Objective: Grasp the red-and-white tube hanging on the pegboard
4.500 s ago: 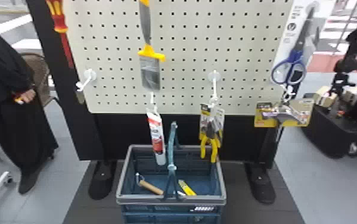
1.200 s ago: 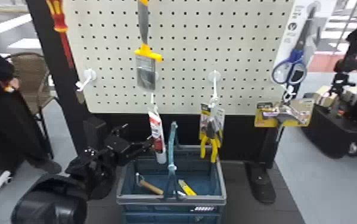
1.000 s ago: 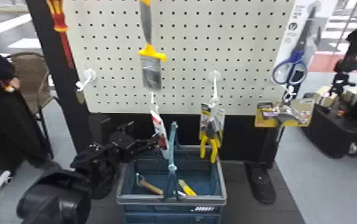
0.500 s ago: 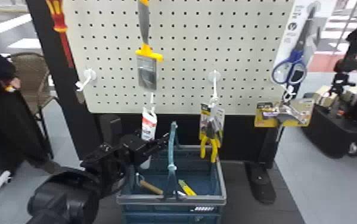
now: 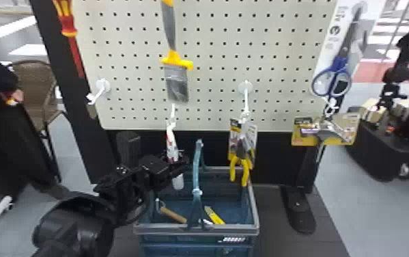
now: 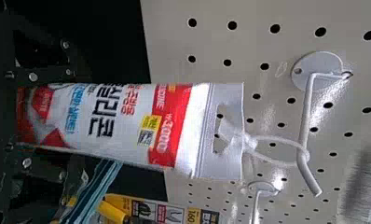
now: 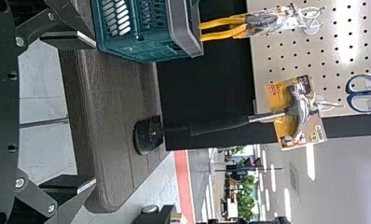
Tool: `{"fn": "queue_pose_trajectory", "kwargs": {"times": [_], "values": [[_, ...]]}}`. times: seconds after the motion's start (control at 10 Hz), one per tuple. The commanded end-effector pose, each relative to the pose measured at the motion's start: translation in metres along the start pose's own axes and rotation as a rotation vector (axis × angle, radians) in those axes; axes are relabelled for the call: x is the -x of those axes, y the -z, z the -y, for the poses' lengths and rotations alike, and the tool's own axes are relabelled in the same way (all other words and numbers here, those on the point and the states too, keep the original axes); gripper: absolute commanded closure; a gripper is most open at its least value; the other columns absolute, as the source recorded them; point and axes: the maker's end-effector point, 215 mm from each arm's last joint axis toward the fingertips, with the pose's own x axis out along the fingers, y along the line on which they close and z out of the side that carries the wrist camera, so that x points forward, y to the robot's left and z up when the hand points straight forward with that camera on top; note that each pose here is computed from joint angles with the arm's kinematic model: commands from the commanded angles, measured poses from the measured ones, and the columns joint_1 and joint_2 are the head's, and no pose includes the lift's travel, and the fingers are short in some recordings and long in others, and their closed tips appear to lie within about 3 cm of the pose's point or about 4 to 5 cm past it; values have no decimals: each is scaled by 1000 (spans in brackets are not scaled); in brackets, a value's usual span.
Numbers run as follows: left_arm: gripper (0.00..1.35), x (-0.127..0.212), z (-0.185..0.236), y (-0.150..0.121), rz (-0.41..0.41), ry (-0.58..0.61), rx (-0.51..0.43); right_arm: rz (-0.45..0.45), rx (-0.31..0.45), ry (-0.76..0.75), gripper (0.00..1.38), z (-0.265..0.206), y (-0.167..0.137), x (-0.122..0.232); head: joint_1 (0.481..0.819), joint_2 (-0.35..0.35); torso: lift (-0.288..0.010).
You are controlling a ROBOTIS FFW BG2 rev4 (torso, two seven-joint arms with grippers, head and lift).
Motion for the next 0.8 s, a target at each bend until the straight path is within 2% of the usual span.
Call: {"fn": "queue_pose_trajectory", "kwargs": {"times": [0.0, 0.7], "values": [[1128, 0, 2, 0, 2, 1, 0, -2, 0, 0, 262, 0, 0, 1, 549, 0, -100], [1128, 4, -1, 6, 2, -11, 8, 3, -3, 6, 262, 3, -3, 2, 549, 0, -100]]}}
